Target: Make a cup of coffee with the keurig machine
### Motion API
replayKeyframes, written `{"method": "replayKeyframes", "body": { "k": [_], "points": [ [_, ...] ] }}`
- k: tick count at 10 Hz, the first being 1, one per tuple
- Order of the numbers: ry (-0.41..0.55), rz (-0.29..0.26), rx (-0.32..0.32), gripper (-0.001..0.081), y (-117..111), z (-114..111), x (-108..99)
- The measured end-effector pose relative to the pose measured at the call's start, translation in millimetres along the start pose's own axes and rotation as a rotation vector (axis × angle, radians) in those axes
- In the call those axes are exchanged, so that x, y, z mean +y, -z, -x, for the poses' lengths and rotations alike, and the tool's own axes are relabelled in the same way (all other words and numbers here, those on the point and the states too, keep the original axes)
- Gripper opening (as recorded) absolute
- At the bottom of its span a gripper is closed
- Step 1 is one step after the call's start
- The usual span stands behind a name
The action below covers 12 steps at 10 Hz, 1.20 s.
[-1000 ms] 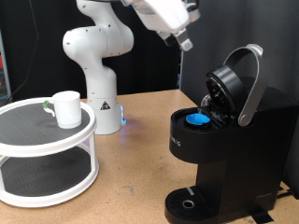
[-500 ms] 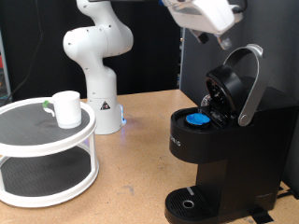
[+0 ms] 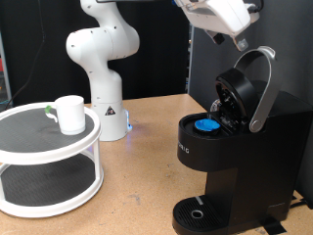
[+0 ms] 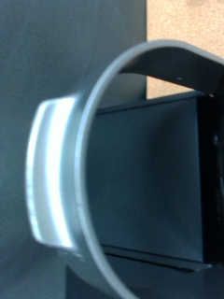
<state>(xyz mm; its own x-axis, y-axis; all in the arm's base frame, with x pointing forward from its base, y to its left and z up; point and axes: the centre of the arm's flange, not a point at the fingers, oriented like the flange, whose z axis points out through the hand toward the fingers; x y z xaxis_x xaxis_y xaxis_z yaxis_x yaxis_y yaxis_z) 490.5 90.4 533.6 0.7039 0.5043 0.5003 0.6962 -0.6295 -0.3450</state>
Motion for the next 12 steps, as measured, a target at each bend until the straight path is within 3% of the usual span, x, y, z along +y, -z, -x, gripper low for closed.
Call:
{"method": "replayKeyframes", "body": {
  "k": [4,9,10,11,12],
  "points": [
    [0.009,-0.002,0.017,0.0803,4.5,-13.7,-10.4],
    [0.012,0.005,-0.014,0.0789,-20.1,-34.5,-36.6],
    [0.014,0.007,-0.015,0.0617,-24.1,-37.2,-41.3],
    [0.015,0.009,-0.015,0.0617,-27.6,-39.6,-45.5],
    [0.018,0.013,-0.013,0.0434,-30.9,-42.0,-48.8]
  ]
}}
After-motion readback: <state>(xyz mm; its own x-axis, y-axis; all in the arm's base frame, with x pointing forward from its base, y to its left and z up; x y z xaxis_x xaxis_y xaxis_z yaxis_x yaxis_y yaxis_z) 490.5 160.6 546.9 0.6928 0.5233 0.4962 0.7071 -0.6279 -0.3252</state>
